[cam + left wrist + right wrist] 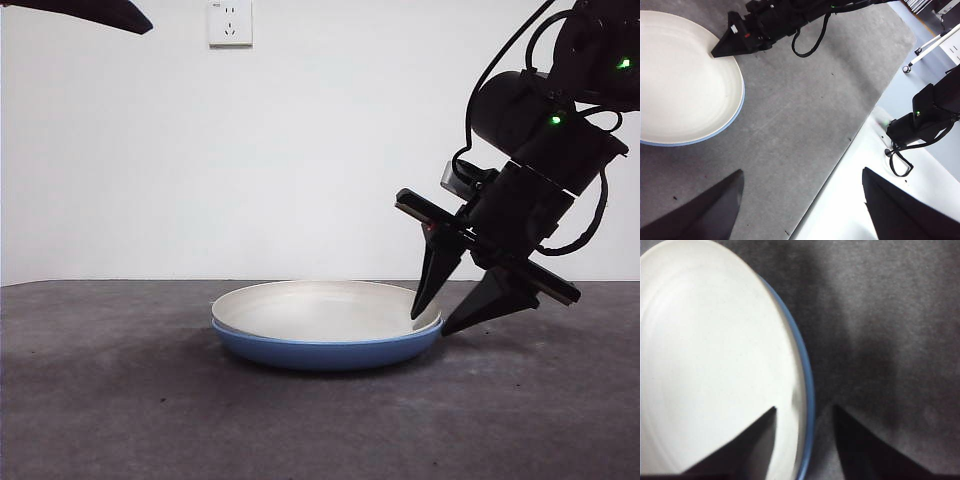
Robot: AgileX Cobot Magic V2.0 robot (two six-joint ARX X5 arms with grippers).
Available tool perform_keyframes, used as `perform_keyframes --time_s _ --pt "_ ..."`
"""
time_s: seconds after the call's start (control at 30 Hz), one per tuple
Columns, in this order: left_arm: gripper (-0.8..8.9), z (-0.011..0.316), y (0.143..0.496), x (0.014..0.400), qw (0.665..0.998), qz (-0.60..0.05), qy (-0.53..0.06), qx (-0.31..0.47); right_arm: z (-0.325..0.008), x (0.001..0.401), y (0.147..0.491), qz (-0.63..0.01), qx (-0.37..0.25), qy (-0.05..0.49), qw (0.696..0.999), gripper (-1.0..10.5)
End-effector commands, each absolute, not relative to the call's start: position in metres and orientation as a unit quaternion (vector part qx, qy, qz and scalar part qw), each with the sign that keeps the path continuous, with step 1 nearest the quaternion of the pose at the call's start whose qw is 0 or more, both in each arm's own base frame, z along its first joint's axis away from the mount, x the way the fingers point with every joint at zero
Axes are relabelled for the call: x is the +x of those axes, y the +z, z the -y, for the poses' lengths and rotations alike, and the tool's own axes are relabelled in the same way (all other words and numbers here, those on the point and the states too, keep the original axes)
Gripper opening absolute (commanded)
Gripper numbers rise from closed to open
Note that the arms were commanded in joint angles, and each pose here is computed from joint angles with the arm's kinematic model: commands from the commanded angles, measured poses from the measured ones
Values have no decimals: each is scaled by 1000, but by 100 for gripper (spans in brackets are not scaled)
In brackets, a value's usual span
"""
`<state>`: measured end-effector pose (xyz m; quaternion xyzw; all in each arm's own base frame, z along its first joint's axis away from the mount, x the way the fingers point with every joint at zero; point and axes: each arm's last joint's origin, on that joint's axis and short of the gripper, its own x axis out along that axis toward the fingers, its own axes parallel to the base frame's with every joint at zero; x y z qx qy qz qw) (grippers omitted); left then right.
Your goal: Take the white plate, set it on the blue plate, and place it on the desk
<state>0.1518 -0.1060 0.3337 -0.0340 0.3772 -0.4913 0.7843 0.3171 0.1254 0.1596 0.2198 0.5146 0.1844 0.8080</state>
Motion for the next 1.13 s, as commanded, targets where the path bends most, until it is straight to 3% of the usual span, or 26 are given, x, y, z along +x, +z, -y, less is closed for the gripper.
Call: perform_keyframes --time_s 0.03,0.2,0.43,0.8,0.97,1.13 --pt "375 108 335 153 782 -374 -498 -32 -128 320 158 -518 226 182 805 237" --pt "375 108 335 153 782 -374 -498 -32 -127 317 173 -499 228 191 814 276" --pt "375 108 335 153 782 -373 -498 -32 -121 299 221 -445 214 223 840 277" --pt "375 108 335 153 782 -373 -498 -32 -96 227 299 -376 110 295 871 277" --pt "375 108 335 153 782 -373 -498 -32 -83 187 316 -384 82 318 863 277" --pt "374 108 335 153 782 -373 -498 -32 -72 149 322 -420 70 361 830 277"
